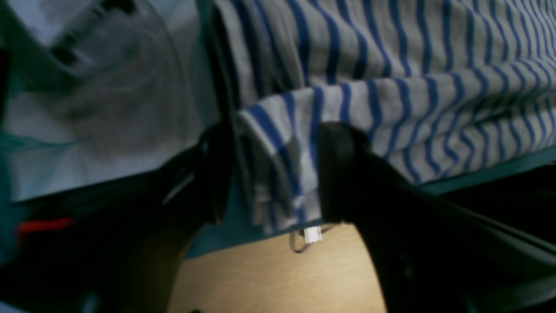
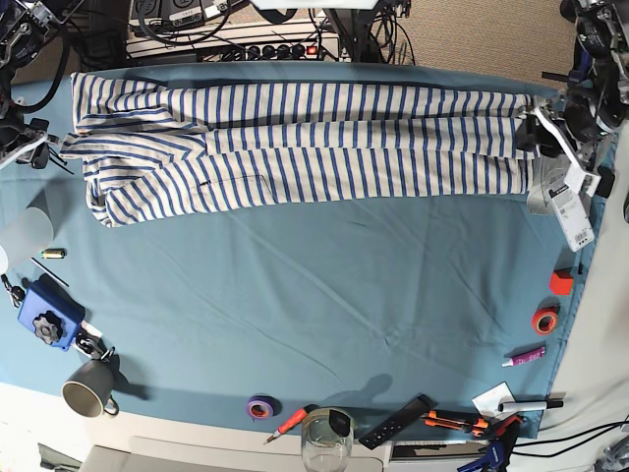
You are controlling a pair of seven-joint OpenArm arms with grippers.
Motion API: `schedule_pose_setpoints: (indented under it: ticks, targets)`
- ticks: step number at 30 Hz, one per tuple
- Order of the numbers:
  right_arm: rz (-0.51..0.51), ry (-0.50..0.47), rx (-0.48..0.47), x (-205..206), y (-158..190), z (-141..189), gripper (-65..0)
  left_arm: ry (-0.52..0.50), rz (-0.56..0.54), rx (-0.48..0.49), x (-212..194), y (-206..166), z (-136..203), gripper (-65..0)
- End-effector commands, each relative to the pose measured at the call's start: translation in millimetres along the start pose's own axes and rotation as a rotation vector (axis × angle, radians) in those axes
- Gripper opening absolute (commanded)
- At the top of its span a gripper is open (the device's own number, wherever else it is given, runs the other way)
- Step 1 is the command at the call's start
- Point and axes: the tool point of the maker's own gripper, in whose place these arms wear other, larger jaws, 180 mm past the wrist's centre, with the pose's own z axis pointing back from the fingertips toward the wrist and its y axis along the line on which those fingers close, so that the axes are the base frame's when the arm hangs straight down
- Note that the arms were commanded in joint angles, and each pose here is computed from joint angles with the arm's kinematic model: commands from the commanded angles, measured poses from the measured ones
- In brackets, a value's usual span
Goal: Fold the T-shirt properly
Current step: 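Lower the folded strip onto the mat and open both grippers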
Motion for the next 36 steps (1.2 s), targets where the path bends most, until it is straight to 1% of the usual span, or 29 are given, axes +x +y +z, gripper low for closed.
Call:
schedule_pose_setpoints:
  ticks: [1,4,7,9,11,16,19,20,21,22,24,25,28,30,33,36]
  targets:
    - [0.022,-0.051,-0.019,16.5,-6.2,7.0,-45.2,-0.019,-0.003,-0.002,4.8,1.7,1.1,-33.4]
    - [0.022,-0.051,-0.019,16.6,-6.1,7.0,-45.2,0.005,0.021,-0.028,-4.5,-3.1,-8.9,-33.4]
    - [0.021,-0.052,-0.019,16.7,-6.2,7.0,-45.2,0.019,0.015,-0.050,-7.5,-10.8,-14.2,-33.4]
    - [0.021,-0.054,-0.018,17.1,-6.0,7.0,-45.2,0.046,0.003,-0.054,-13.6,-14.9,-20.3,-33.4]
    - [0.021,-0.054,-0.018,17.2,-6.0,7.0,-45.2,0.077,0.006,-0.040,-22.0,-16.3,-30.2,-33.4]
    - [0.022,-0.055,-0.019,17.3,-6.2,7.1,-45.2,0.169,0.013,0.040,-48.9,-7.8,-53.7,-33.4]
    - [0.022,-0.055,-0.019,17.3,-6.2,7.1,-45.2,0.204,0.018,0.036,-57.3,-9.2,-56.0,-34.4]
    - [0.022,-0.055,-0.019,17.3,-6.2,7.1,-45.2,0.213,0.020,0.039,-58.6,-8.5,-55.5,-37.1]
    - [0.022,-0.054,-0.019,17.2,-6.2,7.1,-45.2,0.220,0.031,0.047,-59.6,-6.9,-54.8,-41.4]
    - [0.022,-0.054,-0.019,17.2,-6.2,7.1,-45.2,0.226,0.042,0.055,-60.1,-5.8,-54.5,-47.4]
    - [0.022,-0.055,-0.020,17.4,-6.3,7.1,-45.2,0.255,0.059,0.064,-64.7,-4.4,-52.6,-63.0]
    - [0.022,-0.055,-0.020,17.4,-6.3,7.1,-45.2,0.269,0.057,0.063,-67.0,-4.9,-51.7,-65.0]
    - [0.022,-0.061,-0.020,18.5,-6.3,7.2,-45.2,0.296,0.044,0.059,-69.8,-7.0,-48.9,-65.0]
    - [0.022,-0.063,-0.019,18.8,-6.2,7.2,-45.2,0.292,0.031,0.059,-66.3,-9.0,-46.7,-65.0]
    - [0.022,-0.063,-0.019,18.9,-6.2,7.2,-45.2,0.246,0.001,0.069,-50.8,-11.2,-40.5,-65.0]
    - [0.022,-0.063,-0.019,18.8,-6.2,7.1,-45.2,0.158,-0.037,0.093,-24.4,-12.4,-27.2,-65.0]
